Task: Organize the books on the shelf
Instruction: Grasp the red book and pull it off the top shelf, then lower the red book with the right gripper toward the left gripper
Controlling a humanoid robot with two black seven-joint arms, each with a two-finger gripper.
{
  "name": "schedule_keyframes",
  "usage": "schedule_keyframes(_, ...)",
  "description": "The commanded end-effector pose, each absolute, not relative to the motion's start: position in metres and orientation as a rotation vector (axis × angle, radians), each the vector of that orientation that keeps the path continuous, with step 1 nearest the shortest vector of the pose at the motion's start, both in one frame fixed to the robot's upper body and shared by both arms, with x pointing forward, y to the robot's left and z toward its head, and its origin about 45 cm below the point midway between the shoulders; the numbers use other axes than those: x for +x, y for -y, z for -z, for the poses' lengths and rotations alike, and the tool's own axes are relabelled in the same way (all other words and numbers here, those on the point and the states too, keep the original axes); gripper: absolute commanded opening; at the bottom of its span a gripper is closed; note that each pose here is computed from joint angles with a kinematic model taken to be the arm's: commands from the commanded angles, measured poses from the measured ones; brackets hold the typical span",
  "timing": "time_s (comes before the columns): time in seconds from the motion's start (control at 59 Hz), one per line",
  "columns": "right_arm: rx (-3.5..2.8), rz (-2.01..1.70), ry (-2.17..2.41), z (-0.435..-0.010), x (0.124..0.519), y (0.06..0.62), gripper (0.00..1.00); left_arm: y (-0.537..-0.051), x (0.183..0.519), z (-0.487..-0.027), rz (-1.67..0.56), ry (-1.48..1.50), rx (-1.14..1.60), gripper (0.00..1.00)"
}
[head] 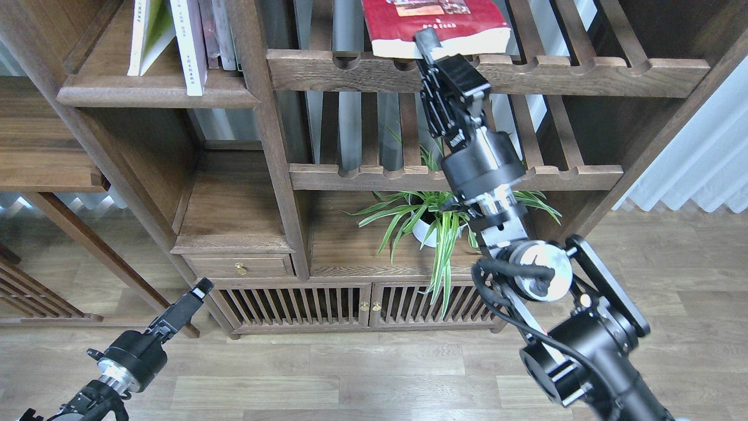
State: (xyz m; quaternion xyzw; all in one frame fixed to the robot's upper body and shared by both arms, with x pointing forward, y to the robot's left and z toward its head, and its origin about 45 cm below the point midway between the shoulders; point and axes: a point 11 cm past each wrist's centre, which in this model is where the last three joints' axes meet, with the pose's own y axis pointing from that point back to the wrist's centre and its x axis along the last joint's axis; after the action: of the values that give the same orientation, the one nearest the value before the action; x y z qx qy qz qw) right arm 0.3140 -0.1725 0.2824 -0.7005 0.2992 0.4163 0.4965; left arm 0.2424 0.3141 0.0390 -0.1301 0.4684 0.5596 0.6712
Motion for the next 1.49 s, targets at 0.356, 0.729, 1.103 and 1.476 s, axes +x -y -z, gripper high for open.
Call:
schedule_keyframes(0.356,-1.476,-1.049,-0.906,-0.195,0.232,0.232,0.03,-0.328,0.267,-0.036,-1.317,-1.142,-0.46,0.99)
schedule_keyframes(0.729,-1.419,-1.255,-1.082,-0.138,0.161,0.224,0.03,-0.293,0.27,-0.033,-1.253,-1.26,-0.607,1.0)
schedule_keyframes(1.103,-1.446,-1.435,-1.12,-0.113,0.115,0.2,0.03,-0.244,0.237,-0.013,-1.152,-1.424,-0.572,0.99)
schedule_keyframes(1.476,-1.594,-1.621,-0.762,-0.125,0.122,0.095,0.03,-0.22,0.255,-0.07,-0.927,-1.536,-0.809,0.94)
